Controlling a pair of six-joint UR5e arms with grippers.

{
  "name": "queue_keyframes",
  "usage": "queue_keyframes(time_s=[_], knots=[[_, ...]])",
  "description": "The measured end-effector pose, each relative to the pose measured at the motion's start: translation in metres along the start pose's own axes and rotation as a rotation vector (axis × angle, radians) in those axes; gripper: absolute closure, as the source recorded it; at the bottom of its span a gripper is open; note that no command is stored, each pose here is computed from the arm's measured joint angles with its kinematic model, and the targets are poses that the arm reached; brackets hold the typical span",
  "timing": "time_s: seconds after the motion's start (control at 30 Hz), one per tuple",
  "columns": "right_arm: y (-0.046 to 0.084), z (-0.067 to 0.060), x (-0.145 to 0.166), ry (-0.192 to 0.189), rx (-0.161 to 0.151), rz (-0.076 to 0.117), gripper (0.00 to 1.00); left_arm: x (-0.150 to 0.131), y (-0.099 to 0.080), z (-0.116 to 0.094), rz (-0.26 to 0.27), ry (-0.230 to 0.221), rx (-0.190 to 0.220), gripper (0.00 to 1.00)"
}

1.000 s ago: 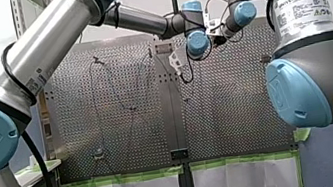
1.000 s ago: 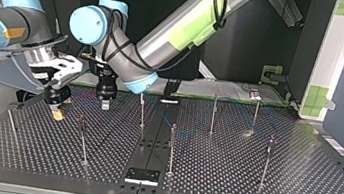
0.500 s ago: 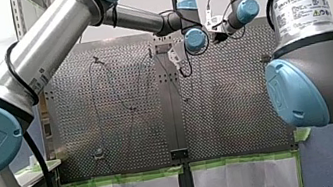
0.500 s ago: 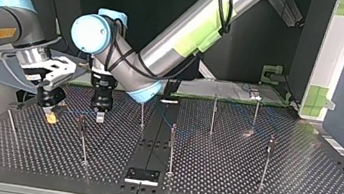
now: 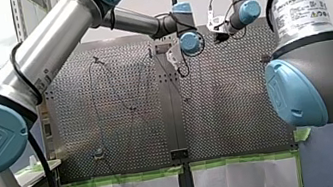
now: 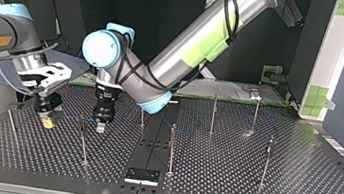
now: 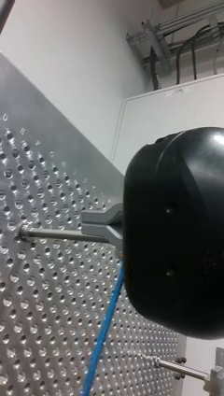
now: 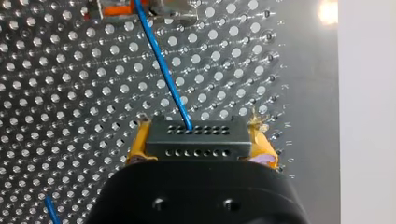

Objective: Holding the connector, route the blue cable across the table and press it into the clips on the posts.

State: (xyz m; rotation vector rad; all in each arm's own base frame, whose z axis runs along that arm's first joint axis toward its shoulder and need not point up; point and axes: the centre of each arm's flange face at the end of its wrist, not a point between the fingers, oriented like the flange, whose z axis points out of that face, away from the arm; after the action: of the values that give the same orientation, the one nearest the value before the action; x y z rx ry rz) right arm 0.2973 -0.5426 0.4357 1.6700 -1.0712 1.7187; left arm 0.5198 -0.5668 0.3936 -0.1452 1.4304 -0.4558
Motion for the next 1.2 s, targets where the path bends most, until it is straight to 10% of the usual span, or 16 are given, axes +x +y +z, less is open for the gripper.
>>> queue_keyframes(time_s=[0.8, 0.97, 1.13, 1.2], knots=[[0.04, 0.023, -0.003, 0.003, -0.009, 0.003, 1.0, 0.027, 0.026, 0.04, 0.02, 0.037, -0.015, 1.0], [0.041, 0.024, -0.003, 0.002, -0.009, 0.002, 1.0, 0.029, 0.021, 0.036, 0.015, 0.052, -0.008, 0.67], [0.041, 0.024, -0.004, 0.001, -0.006, 0.002, 1.0, 0.032, 0.018, 0.03, 0.021, 0.069, -0.007, 0.0], [0.041, 0.024, -0.004, 0.001, -0.005, 0.002, 1.0, 0.033, 0.017, 0.028, 0.024, 0.076, -0.008, 0.0]])
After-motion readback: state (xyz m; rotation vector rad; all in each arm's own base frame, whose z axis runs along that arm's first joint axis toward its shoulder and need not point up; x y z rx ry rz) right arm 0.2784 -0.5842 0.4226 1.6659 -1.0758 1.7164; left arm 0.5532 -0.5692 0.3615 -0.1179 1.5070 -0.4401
